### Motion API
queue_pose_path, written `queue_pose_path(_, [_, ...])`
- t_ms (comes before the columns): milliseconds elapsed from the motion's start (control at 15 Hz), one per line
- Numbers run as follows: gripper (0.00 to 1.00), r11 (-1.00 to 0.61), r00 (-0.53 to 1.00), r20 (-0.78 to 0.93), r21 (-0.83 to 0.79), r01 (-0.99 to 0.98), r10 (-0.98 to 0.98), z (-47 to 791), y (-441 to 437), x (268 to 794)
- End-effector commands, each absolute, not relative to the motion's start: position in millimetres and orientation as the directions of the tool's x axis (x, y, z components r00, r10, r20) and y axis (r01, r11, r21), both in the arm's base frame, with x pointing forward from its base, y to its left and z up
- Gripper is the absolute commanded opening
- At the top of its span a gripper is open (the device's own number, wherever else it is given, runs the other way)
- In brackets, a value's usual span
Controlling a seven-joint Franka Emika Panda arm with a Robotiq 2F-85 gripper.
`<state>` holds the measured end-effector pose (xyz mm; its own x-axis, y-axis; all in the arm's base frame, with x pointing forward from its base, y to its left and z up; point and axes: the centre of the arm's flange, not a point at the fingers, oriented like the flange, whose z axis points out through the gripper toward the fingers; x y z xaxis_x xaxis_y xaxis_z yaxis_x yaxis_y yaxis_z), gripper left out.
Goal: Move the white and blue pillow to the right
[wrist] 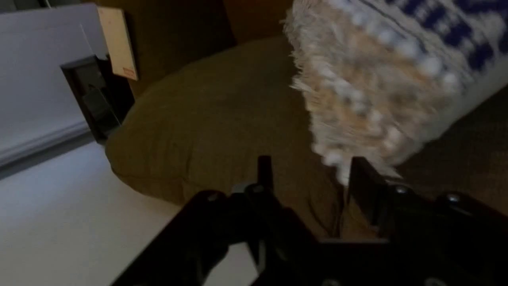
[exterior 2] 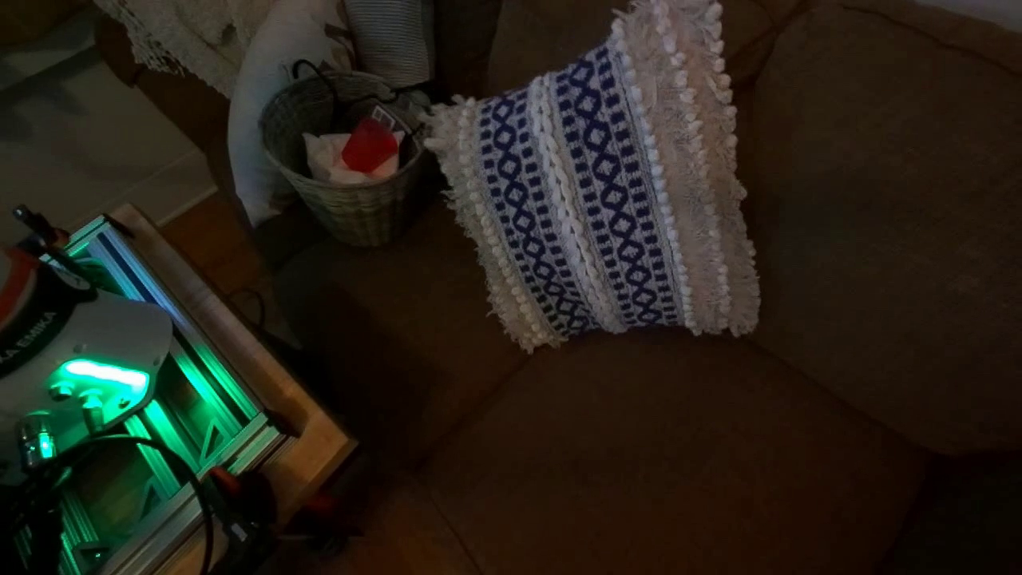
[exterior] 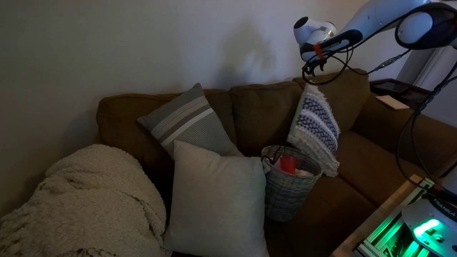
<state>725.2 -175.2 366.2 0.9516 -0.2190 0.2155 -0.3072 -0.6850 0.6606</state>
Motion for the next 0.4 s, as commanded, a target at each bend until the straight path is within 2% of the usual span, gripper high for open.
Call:
queue_pose_path(0, [0.86,-0.762,0.933,0.348,0.578,-0.293,-0.095,438.2,-185.5,742.6])
queue_pose_path(133, [0.99,-0.786,0.899,0.438,0.554,-0.274,-0.005,500.1,-193.7,737.0])
queue_pose_path(267, [1.00,-0.796,0.862,0.494,0.565,-0.218,0.115,554.3,-196.4,712.7])
queue_pose_path(333, [0.98,-0.766,0.879,0.473,0.585,-0.268,0.053,518.6,-188.2,738.9])
